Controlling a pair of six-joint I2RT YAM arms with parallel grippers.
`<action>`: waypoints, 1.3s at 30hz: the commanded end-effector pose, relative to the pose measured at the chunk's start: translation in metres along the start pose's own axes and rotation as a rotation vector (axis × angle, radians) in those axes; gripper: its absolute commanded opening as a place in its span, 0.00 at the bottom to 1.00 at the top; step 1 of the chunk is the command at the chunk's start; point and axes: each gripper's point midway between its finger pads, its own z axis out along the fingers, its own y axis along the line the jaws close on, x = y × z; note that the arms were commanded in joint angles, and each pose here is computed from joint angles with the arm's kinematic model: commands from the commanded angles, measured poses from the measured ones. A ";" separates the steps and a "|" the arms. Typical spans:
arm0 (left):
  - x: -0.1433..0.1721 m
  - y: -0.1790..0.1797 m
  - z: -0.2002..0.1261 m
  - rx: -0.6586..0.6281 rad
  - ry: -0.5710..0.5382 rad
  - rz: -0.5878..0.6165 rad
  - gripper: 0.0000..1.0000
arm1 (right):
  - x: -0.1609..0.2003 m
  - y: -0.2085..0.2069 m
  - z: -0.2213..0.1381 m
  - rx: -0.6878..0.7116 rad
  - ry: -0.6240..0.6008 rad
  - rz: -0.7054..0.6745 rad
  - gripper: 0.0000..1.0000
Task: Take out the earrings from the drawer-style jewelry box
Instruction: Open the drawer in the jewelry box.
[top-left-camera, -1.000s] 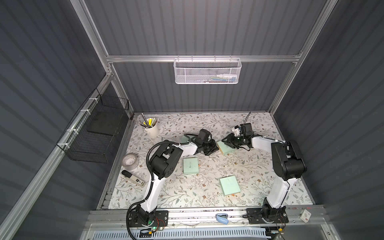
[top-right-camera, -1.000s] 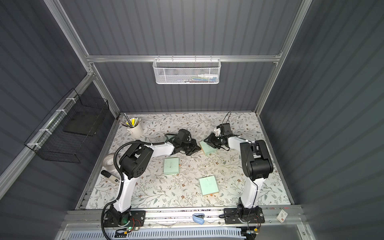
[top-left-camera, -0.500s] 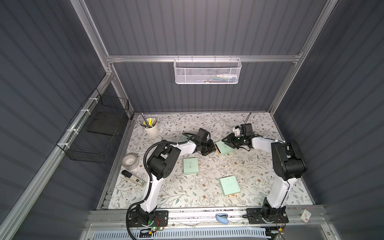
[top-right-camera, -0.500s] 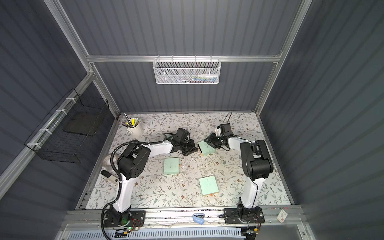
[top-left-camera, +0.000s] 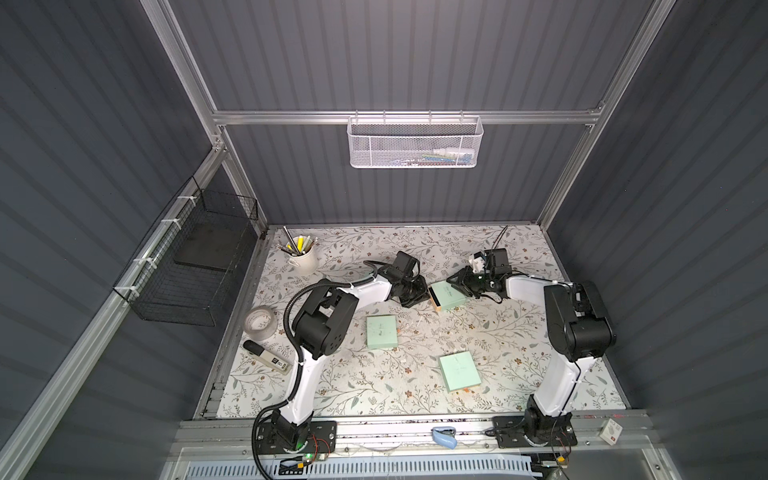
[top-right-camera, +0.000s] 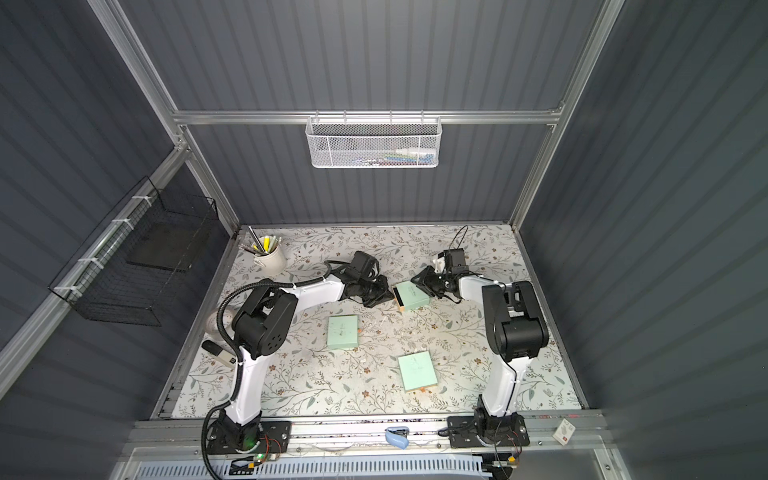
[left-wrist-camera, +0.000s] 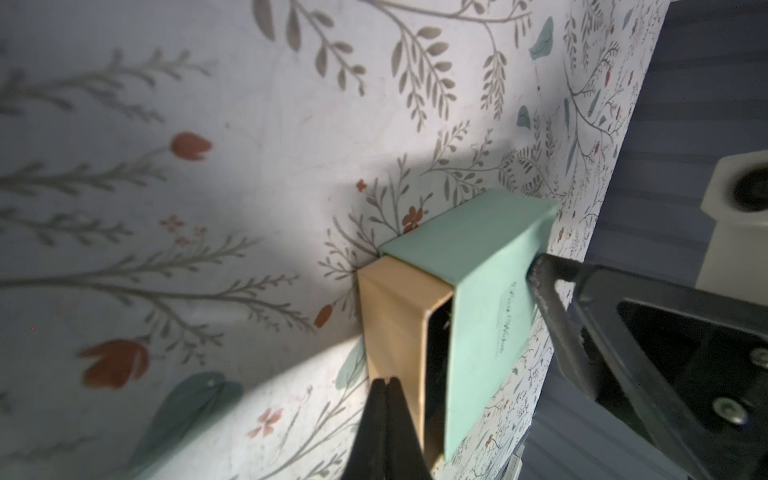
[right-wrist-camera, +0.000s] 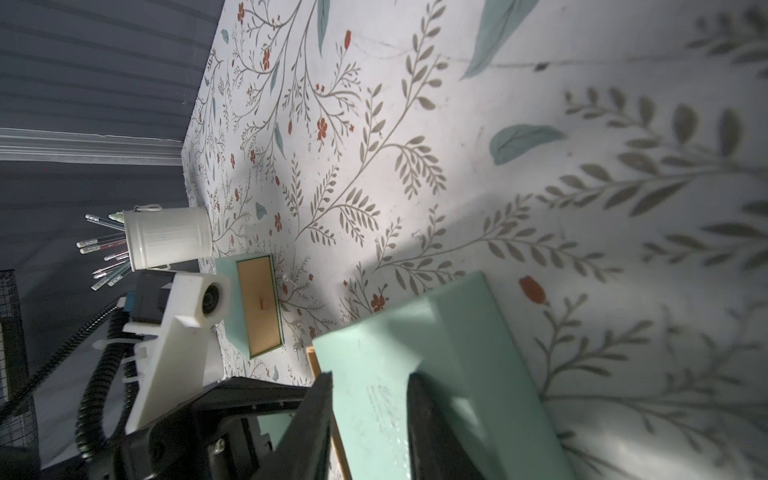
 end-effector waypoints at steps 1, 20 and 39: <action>-0.005 -0.003 0.005 0.005 0.017 0.024 0.00 | 0.002 -0.026 -0.004 0.094 -0.020 0.047 0.33; -0.001 -0.019 0.028 0.045 0.061 0.054 0.00 | 0.009 -0.005 -0.015 0.126 -0.031 -0.074 0.29; -0.003 0.013 0.011 -0.086 0.048 0.083 0.00 | 0.016 -0.057 -0.009 0.282 -0.026 0.059 0.00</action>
